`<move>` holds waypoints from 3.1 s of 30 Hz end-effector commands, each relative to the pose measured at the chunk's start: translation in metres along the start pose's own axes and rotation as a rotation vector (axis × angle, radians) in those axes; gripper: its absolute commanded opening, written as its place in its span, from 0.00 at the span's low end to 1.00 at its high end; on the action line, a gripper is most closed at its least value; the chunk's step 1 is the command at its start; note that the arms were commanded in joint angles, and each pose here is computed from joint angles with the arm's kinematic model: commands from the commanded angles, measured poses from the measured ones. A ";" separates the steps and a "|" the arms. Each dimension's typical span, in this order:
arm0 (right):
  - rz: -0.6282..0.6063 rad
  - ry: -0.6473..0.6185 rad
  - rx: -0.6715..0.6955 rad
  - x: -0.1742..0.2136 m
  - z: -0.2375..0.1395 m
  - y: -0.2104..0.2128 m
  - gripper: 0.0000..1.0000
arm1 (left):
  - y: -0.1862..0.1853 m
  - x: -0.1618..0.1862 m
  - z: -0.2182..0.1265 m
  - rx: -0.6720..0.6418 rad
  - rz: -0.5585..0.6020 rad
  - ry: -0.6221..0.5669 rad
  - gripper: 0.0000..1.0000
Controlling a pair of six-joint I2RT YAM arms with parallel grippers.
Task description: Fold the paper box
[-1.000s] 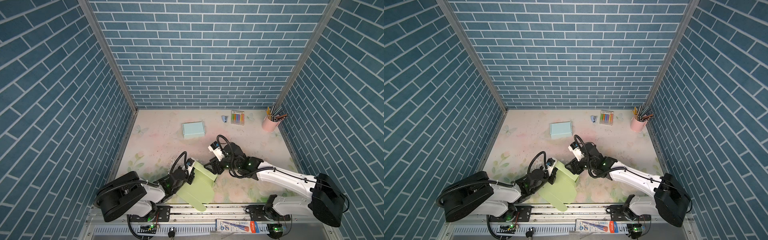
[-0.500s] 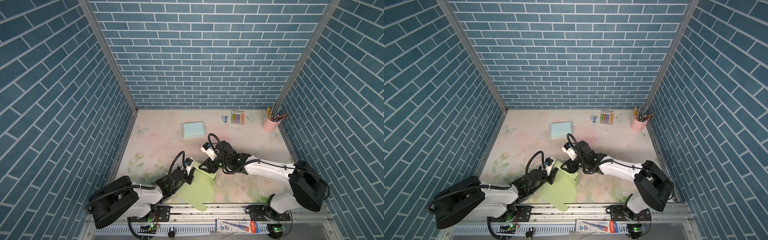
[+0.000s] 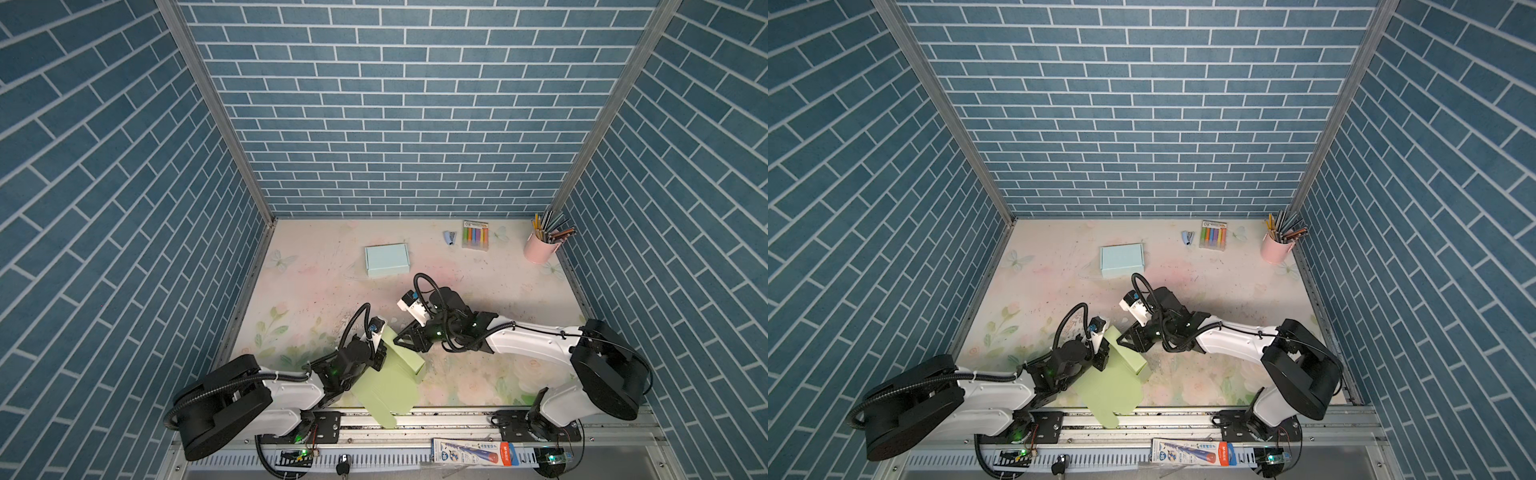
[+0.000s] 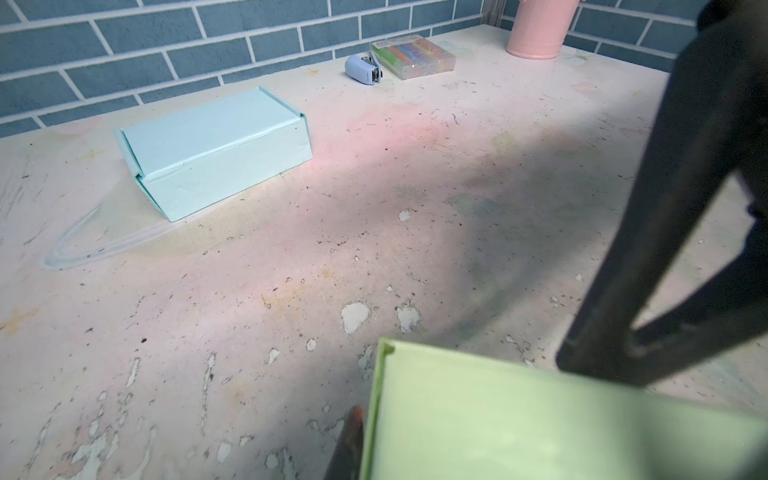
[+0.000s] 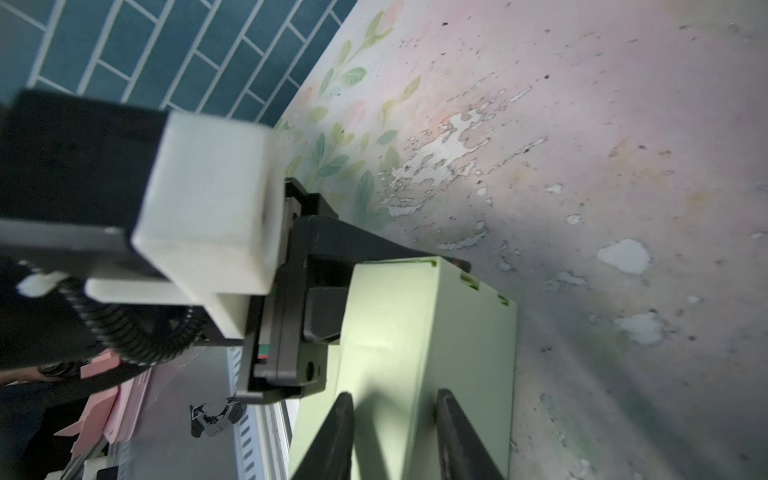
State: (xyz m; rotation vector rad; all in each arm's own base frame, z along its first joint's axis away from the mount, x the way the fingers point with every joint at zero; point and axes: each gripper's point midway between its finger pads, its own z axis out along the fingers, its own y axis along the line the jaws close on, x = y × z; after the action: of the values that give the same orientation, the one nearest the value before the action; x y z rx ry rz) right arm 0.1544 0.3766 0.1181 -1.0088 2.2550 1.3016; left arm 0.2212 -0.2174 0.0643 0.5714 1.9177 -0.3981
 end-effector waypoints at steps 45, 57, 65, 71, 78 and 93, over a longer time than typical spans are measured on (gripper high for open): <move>0.023 0.072 -0.113 0.003 0.032 -0.023 0.22 | -0.007 -0.006 0.005 0.043 0.036 -0.041 0.08; 0.041 0.047 -0.118 0.004 0.027 -0.013 0.24 | -0.004 -0.007 0.007 0.026 0.044 -0.046 0.08; 0.072 -0.020 0.017 -0.009 -0.003 -0.041 0.44 | -0.001 -0.005 0.006 0.016 0.055 -0.038 0.08; 0.030 -0.058 0.173 -0.023 -0.036 -0.048 0.64 | -0.003 -0.006 0.009 0.017 0.065 -0.032 0.10; -0.028 -0.072 0.294 -0.026 -0.067 -0.030 0.72 | -0.008 -0.007 0.014 0.029 0.073 -0.021 0.17; -0.117 0.098 0.451 -0.009 -0.031 -0.029 0.78 | -0.006 0.000 0.010 0.020 0.043 -0.004 0.25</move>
State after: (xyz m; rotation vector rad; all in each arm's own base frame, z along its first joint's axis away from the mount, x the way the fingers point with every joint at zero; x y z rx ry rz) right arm 0.1782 0.3518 0.1314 -0.9911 2.3490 0.7876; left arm 0.2248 -0.2293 0.0579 0.6482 1.8958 -0.3895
